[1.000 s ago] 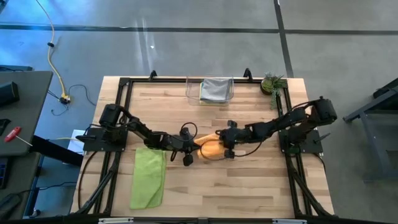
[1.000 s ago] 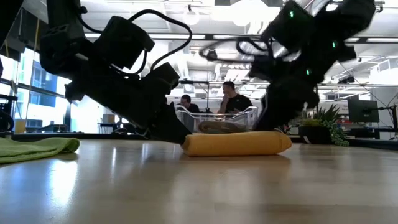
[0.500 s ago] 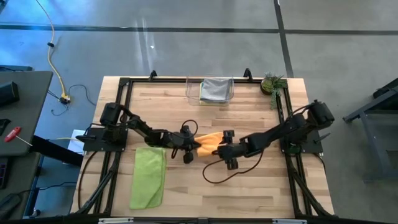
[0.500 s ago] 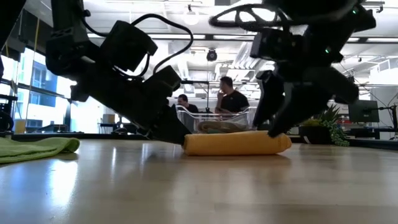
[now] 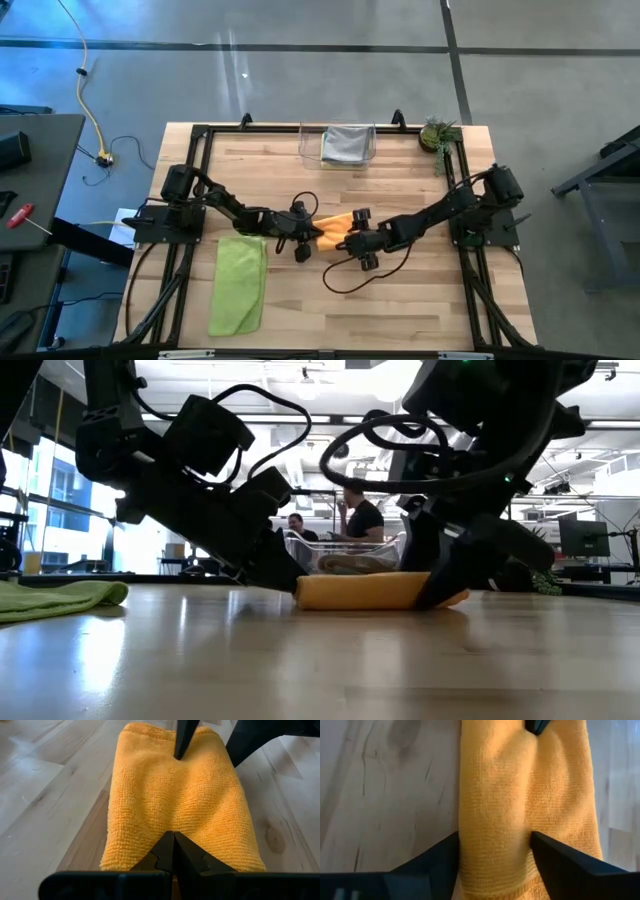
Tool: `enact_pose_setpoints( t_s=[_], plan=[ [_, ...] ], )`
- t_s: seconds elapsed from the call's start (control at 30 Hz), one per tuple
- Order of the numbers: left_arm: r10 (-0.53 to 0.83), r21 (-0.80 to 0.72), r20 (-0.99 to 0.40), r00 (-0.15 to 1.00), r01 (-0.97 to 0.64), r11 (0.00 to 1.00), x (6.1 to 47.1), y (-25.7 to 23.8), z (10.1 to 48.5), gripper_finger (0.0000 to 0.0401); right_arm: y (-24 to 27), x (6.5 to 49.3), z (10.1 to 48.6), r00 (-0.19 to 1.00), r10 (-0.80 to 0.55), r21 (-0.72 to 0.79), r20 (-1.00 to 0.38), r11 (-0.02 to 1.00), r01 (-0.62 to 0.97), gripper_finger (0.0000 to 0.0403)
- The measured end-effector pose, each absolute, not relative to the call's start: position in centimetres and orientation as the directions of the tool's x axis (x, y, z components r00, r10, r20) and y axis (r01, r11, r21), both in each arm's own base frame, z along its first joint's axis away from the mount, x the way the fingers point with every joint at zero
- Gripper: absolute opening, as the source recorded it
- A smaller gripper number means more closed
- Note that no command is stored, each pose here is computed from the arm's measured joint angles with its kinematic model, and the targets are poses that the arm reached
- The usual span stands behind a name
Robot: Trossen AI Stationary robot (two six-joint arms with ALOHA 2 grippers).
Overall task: Fold microfiber towels
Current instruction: Stack the orange towel on top of the gray towel in the transparent bin
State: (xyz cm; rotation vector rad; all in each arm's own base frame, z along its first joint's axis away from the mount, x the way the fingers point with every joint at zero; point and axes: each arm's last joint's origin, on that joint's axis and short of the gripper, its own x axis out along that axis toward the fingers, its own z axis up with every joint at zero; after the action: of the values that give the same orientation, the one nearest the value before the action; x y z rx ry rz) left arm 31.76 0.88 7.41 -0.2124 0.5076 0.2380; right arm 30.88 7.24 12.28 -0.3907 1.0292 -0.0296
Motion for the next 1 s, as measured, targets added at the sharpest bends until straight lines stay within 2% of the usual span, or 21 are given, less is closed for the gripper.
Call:
enact_pose_setpoints(
  t_s=[0.33, 0.53, 0.6, 0.87, 1.0],
  plan=[
    [0.153, -0.153, -0.503, 0.851, -0.262, 0.953, 31.8, 0.8, 7.4, 0.0, 7.2, 31.0, 11.8, 0.516, -0.179, -0.316, -0.838, 0.929, -0.191, 0.0102],
    [0.147, -0.133, -0.459, 0.876, -0.232, 0.964, 31.6, 0.8, 9.9, 0.0001, 7.1, 31.0, 11.7, 0.515, -0.197, -0.327, -0.835, 0.928, -0.176, 0.0018],
    [0.15, -0.099, -0.457, 0.877, -0.218, 0.971, 31.4, 0.8, 11.0, 0.0, 7.1, 31.0, 11.7, 0.514, -0.213, -0.337, -0.831, 0.928, -0.16, 0.0007],
    [0.222, 0.048, -0.47, 0.854, -0.226, 0.973, 29.6, 1.2, 15.5, 0.0001, 6.3, 30.7, 12.9, 0.522, -0.227, -0.333, -0.822, 0.936, -0.118, 0.0006],
    [0.239, 0.034, -0.43, 0.871, -0.249, 0.968, 27.9, 2.3, 15.5, 0.0, 5.2, 30.5, 14.7, 0.549, -0.258, -0.356, -0.795, 0.931, -0.077, 0.0004]
  ],
)
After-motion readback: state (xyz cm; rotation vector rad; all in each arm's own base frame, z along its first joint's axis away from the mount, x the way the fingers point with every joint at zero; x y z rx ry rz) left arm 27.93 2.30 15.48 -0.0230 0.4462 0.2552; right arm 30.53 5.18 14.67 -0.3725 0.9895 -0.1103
